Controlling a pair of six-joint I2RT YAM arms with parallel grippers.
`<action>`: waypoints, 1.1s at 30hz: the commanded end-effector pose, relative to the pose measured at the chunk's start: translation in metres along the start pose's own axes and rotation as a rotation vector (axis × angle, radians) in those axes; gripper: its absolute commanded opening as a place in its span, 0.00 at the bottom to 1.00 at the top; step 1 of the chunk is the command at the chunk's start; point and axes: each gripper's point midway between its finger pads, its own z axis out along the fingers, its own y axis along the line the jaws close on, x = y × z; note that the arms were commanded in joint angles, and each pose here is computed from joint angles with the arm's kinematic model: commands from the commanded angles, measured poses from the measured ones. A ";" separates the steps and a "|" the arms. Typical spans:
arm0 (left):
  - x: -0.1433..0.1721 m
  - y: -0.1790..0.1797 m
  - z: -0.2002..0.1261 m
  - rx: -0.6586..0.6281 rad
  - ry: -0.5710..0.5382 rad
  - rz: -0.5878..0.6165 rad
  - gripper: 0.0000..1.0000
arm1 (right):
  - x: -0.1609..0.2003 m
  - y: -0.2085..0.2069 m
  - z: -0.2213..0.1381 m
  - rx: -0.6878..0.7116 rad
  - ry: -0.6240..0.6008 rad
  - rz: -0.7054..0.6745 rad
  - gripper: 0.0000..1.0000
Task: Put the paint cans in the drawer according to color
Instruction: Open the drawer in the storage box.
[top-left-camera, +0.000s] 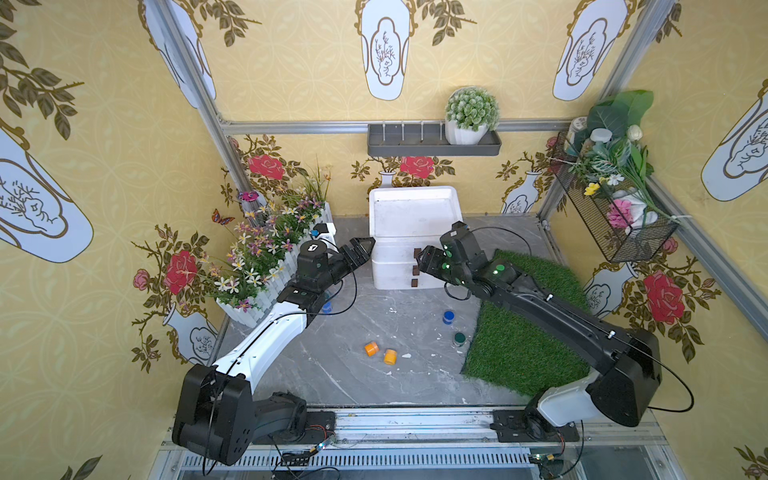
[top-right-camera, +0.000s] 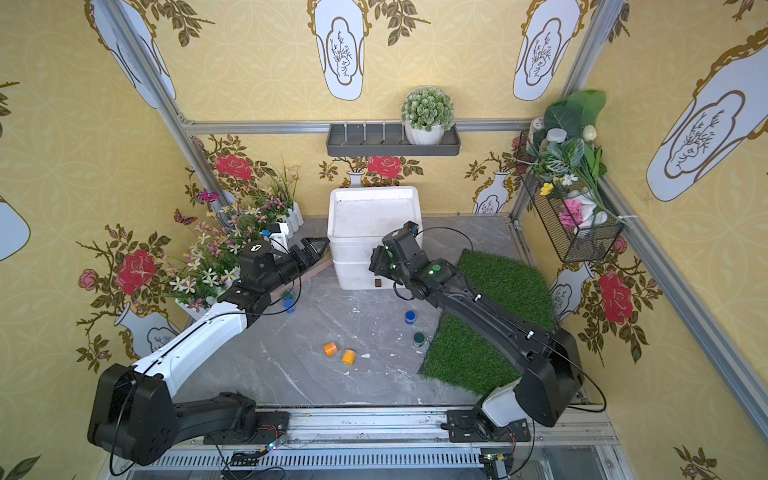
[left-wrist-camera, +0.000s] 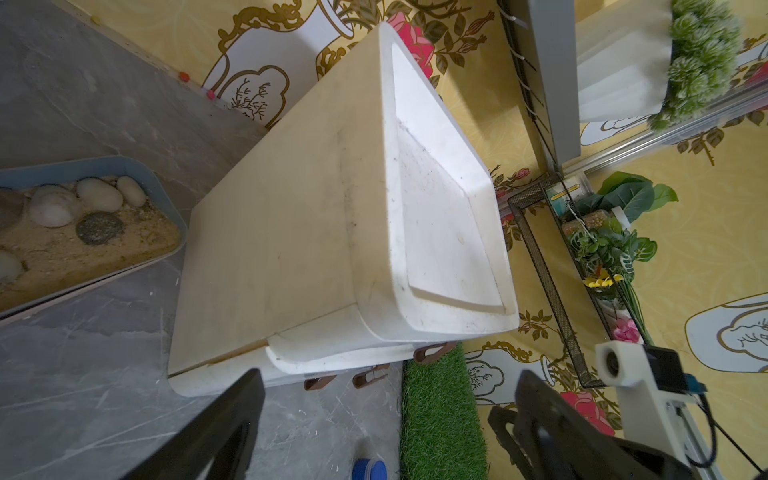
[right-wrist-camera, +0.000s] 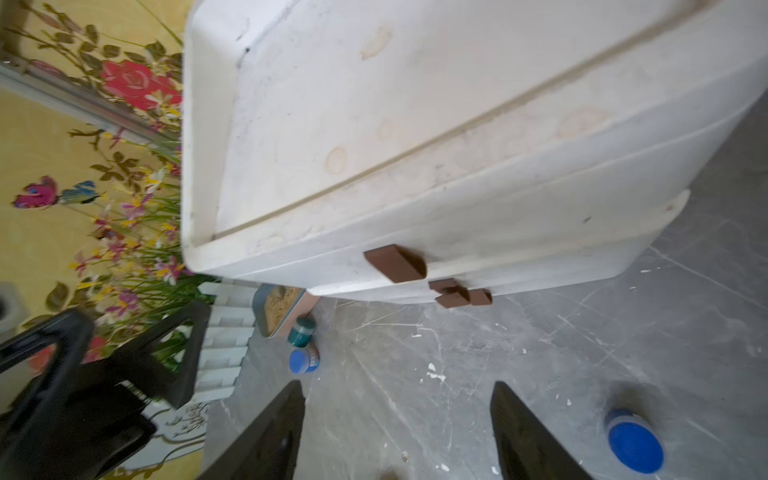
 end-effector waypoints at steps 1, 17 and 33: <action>-0.001 -0.002 -0.004 0.020 -0.014 0.001 0.96 | -0.011 0.007 0.014 0.029 -0.006 -0.028 0.61; -0.007 0.006 -0.014 0.018 -0.041 -0.004 0.97 | -0.017 0.017 0.051 0.105 0.087 -0.153 0.40; -0.010 0.006 -0.018 0.024 -0.053 -0.007 0.97 | -0.033 0.011 0.065 0.189 0.058 -0.211 0.31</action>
